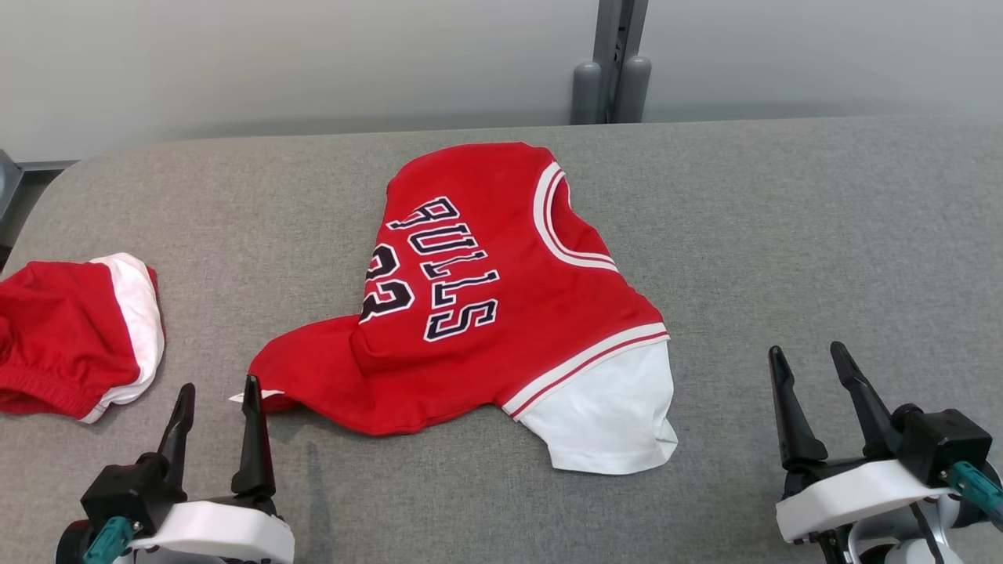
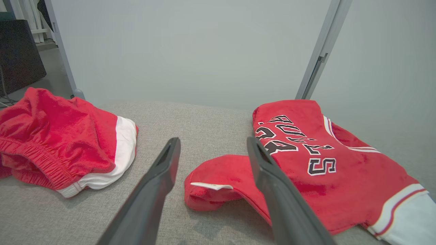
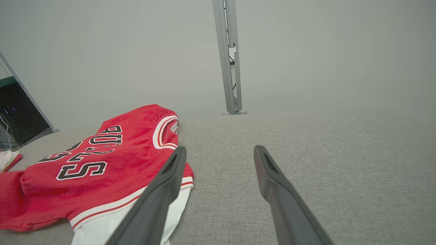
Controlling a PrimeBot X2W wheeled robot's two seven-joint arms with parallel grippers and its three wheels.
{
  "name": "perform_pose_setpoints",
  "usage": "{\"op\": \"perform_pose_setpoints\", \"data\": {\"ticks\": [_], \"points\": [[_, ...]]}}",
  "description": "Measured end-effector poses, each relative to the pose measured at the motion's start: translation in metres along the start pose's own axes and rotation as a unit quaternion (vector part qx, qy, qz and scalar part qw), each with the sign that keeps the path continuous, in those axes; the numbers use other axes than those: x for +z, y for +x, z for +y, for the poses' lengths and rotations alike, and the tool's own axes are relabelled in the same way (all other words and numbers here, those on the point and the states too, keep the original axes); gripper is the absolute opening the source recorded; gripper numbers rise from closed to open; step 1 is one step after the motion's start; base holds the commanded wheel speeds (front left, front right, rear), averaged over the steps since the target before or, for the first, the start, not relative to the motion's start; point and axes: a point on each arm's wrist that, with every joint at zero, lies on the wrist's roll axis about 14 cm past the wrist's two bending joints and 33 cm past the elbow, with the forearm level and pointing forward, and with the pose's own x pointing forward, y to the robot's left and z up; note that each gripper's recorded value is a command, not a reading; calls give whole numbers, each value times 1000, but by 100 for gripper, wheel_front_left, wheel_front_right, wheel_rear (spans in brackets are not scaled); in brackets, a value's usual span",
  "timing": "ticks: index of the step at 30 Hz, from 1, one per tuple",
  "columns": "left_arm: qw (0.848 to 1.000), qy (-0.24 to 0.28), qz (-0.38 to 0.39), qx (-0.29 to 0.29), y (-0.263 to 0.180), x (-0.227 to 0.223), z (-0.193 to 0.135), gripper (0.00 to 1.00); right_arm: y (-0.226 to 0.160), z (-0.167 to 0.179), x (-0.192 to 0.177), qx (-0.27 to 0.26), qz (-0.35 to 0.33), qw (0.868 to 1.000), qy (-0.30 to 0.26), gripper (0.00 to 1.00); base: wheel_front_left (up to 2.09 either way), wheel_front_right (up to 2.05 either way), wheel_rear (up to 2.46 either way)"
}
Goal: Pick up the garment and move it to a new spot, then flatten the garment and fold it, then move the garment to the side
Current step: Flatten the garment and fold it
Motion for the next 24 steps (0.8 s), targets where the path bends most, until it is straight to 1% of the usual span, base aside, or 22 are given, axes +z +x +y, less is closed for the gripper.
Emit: {"op": "perform_pose_setpoints", "data": {"ticks": [5,8,14,17,20,23,24], "points": [[1000,4,1,-2,-1,1,-2,100,2,0,-3,1,6,1000,-1,100,0,0,0],[1000,6,-2,-6,-1,4,-5,100,5,3,-16,7,29,1000,-4,100,0,0,0],[1000,12,-18,-18,5,15,-11,100,19,20,-60,41,99,994,-7,100,0,0,0],[1000,11,-21,-20,7,17,-11,100,27,32,-87,57,138,989,7,100,0,0,0],[1000,13,-24,-13,8,17,-6,100,33,42,-111,69,173,982,14,100,0,0,0],[1000,14,-19,-1,7,13,1,100,41,53,-127,85,193,977,19,100,0,0,0],[1000,14,-19,1,8,13,3,100,44,57,-130,90,197,976,21,89,0,0,0]]}}
